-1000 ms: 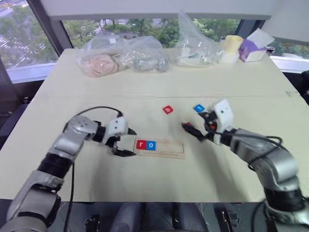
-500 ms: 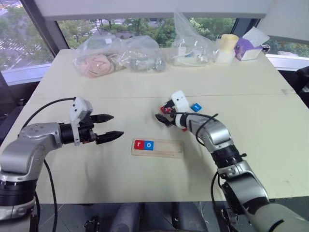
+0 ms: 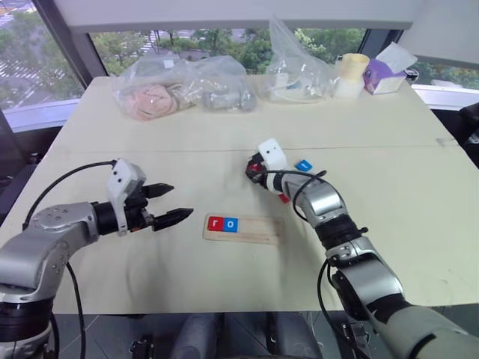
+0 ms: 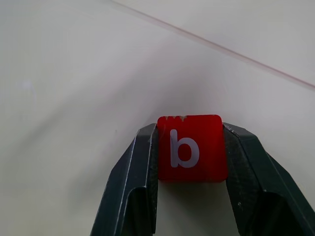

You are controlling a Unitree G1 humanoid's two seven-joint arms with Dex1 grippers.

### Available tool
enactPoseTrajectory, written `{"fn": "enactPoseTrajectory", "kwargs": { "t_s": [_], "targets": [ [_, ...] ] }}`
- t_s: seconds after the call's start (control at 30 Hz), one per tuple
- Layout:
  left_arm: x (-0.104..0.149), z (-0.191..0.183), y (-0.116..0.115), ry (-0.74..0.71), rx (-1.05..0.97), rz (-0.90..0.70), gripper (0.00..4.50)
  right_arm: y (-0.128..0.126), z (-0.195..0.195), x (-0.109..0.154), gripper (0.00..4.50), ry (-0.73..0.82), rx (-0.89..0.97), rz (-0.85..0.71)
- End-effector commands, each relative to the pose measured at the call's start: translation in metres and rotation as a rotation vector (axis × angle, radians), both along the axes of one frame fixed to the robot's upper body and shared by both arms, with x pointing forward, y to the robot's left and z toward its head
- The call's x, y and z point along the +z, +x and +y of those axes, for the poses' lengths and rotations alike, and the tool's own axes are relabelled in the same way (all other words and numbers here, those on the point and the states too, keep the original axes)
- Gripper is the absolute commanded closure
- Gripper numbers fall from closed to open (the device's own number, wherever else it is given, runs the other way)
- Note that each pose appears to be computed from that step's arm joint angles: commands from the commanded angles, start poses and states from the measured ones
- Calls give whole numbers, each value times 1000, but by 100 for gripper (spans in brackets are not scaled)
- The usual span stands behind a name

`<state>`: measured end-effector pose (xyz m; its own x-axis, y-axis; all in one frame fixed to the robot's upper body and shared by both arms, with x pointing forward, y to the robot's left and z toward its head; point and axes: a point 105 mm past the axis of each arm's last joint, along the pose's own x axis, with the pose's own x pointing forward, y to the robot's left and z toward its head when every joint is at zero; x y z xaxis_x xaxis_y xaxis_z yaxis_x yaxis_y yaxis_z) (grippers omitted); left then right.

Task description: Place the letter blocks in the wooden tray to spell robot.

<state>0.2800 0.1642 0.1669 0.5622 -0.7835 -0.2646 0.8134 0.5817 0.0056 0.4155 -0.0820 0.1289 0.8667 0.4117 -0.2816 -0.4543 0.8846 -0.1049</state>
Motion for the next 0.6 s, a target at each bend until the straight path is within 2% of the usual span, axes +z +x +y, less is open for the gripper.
{"fn": "enactPoseTrajectory", "kwargs": {
  "t_s": [0.03,0.1,0.27,0.43,0.53,0.6],
  "targets": [
    [5,-18,-3,72,-76,-92,0,-17,-41,49,329,149,-229,-114],
    [0,-24,-3,98,-107,-106,0,-44,-57,42,329,177,-311,-81],
    [4,-56,-9,34,-229,-126,0,-113,-85,20,329,178,-486,31],
    [1,-73,-13,27,-316,-112,0,-145,-81,0,329,196,-533,152],
    [-3,-72,-8,46,-316,-111,0,-153,-63,-15,329,290,-527,263],
    [-2,-70,-4,48,-313,-114,0,-156,-56,-23,329,299,-509,311]
  ]
}}
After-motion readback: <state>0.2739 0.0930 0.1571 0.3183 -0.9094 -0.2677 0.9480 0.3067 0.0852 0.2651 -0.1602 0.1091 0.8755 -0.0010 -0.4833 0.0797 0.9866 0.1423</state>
